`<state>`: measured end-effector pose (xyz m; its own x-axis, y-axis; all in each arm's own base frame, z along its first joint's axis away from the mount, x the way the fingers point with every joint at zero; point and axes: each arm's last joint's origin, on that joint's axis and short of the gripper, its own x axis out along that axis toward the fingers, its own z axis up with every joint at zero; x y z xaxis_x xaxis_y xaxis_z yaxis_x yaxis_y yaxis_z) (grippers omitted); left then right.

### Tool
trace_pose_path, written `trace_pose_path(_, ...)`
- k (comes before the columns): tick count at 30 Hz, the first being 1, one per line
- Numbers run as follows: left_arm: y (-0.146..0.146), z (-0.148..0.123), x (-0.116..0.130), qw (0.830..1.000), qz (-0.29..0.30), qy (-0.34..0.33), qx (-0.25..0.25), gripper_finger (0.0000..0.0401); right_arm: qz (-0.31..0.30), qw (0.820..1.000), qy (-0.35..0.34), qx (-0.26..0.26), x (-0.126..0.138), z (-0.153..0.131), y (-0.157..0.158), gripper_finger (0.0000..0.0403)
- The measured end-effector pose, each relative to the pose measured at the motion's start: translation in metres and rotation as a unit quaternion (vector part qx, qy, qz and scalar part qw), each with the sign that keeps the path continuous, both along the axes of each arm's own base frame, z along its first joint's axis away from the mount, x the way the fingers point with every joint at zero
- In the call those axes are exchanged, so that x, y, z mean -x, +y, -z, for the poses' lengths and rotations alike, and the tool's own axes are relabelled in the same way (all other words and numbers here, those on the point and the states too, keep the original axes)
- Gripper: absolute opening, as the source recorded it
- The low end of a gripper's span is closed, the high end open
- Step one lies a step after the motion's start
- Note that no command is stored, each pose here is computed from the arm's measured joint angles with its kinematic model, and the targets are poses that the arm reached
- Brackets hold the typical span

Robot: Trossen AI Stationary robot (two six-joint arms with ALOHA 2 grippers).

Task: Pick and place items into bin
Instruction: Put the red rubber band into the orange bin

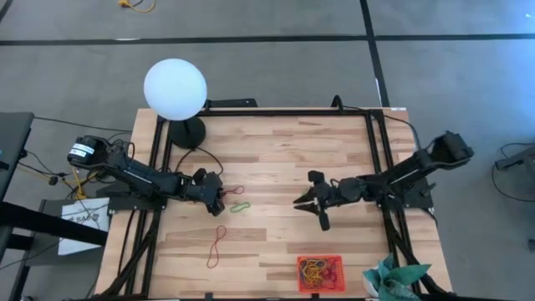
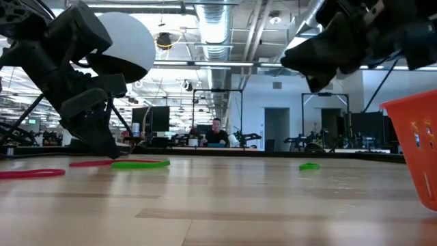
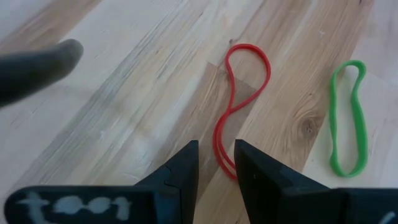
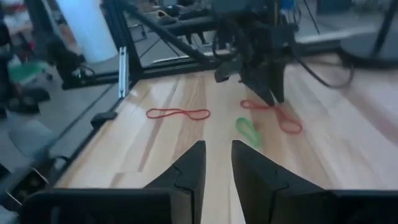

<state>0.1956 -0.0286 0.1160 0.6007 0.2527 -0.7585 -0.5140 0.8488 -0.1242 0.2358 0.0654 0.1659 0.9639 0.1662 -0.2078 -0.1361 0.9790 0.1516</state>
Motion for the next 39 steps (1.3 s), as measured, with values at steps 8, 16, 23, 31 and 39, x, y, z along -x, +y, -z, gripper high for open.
trace_pose_path(8, 0.0, 0.0, 0.0, 1.0, -0.005, 0.0, 0.0, 0.0091, -0.005, 0.999, -0.021, 0.032, -0.014, 0.023, 0.003, 0.0071)
trace_pose_path(16, 0.0, 0.0, 0.0, 1.0, -0.006, -0.004, 0.0, 0.0091, 0.018, 0.997, -0.042, 0.056, -0.038, 0.015, -0.005, 0.0071)
trace_pose_path(23, 0.002, -0.001, -0.002, 1.0, -0.016, -0.013, -0.014, 0.0091, 0.094, 0.993, -0.058, 0.045, -0.05, 0.004, -0.019, 0.0071)
trace_pose_path(31, 0.001, -0.006, -0.007, 0.999, -0.013, -0.049, -0.02, 0.0091, 0.099, 0.993, -0.035, 0.052, -0.05, 0.009, -0.023, 0.0071)
trace_pose_path(39, 0.015, -0.027, -0.029, 0.995, 0.017, -0.099, -0.014, 0.0091, 0.115, 0.991, -0.033, 0.056, -0.051, 0.009, -0.033, 0.0071)
